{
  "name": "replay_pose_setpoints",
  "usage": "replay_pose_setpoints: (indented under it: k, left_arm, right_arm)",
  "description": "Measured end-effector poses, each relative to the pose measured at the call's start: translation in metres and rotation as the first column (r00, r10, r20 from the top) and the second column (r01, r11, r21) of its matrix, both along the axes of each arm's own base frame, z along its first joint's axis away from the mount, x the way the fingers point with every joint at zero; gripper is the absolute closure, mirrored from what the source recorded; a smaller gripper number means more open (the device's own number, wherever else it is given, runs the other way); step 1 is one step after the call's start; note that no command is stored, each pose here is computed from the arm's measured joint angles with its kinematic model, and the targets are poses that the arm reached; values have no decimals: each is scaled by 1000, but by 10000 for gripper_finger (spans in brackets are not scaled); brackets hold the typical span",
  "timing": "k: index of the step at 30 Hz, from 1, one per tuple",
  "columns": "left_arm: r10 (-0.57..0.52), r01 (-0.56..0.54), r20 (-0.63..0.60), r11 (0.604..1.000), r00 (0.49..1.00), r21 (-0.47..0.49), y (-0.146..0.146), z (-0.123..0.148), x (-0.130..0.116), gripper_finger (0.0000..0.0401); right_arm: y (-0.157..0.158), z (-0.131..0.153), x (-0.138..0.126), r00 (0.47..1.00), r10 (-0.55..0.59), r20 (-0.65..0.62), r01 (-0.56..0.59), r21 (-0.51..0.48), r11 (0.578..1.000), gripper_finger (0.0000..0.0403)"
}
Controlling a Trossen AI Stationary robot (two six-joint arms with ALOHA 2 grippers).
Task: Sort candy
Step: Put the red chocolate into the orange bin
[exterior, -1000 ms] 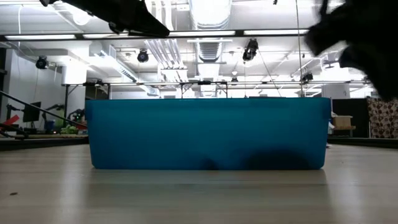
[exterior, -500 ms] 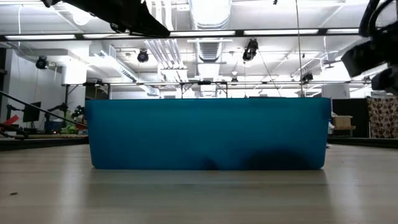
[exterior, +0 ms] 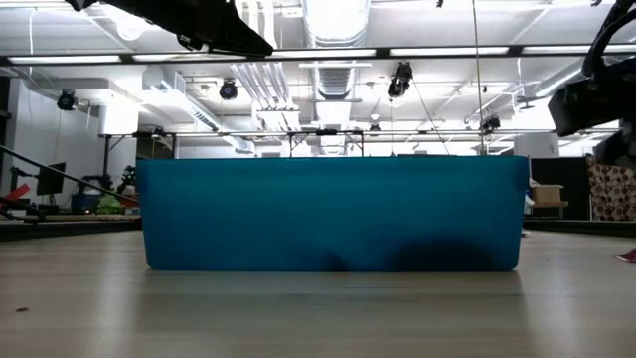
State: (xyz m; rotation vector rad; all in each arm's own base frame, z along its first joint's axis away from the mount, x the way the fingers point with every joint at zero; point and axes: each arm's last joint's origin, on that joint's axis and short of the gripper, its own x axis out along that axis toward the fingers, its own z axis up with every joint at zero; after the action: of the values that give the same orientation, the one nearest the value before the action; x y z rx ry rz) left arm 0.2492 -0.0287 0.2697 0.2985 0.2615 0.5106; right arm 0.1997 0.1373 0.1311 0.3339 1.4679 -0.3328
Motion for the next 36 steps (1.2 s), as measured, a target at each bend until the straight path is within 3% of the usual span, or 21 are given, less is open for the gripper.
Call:
replay_pose_setpoints:
  k: [3,5,23,36]
  left_arm:
    - [0,0,0,1000,1000,0,0,0,0,257]
    - [0,0,1,1000,1000,0,0,0,0,257]
    - [0,0,4,1000,1000,-3,0,0,0,257]
    - [0,0,5,1000,1000,-4,0,0,0,257]
  right_arm:
    - [-1,0,0,1000,-1,10,1,-29,1000,379]
    - [0,2,1,1000,1,20,-1,-28,1000,388]
    - [7,36,14,999,39,29,-37,-75,996,394]
    - [7,59,14,994,32,102,-29,-29,999,394]
